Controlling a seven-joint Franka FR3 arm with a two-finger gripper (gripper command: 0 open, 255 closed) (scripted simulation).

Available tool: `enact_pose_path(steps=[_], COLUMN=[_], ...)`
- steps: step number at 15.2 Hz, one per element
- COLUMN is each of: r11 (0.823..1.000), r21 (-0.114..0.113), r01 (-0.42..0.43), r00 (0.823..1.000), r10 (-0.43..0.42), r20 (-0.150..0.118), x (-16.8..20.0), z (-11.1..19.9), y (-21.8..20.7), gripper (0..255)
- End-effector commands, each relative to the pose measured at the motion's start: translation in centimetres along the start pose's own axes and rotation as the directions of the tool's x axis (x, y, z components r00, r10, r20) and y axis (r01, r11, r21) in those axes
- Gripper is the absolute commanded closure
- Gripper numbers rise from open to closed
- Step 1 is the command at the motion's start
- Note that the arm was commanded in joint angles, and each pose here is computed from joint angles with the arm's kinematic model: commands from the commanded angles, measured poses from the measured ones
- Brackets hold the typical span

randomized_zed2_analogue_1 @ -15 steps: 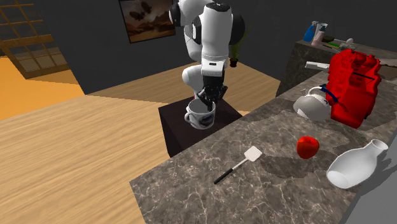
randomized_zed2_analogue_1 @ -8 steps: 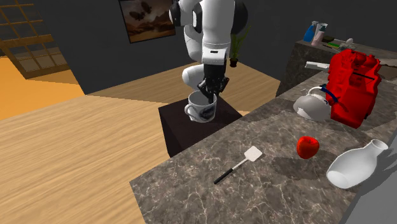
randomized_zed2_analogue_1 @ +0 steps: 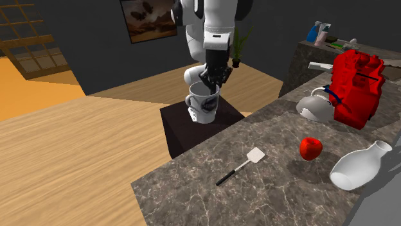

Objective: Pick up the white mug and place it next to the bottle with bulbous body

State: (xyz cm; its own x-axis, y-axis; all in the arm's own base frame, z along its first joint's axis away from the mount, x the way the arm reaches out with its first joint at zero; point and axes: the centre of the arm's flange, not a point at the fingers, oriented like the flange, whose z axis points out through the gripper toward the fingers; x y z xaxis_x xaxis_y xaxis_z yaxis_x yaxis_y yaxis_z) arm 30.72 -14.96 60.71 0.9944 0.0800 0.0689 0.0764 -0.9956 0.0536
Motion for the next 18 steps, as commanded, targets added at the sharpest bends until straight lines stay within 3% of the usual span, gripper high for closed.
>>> enact_pose_path(steps=[1, 18], r11=[1.0, 1.0], r21=[0.0, 0.0], r01=[0.0, 0.0], r00=[1.0, 1.0], r10=[0.0, 0.0], r20=[0.0, 0.0], x=[0.0, 18.1], z=[-0.8, -0.3], y=[0.0, -13.3], gripper=[255, 255])
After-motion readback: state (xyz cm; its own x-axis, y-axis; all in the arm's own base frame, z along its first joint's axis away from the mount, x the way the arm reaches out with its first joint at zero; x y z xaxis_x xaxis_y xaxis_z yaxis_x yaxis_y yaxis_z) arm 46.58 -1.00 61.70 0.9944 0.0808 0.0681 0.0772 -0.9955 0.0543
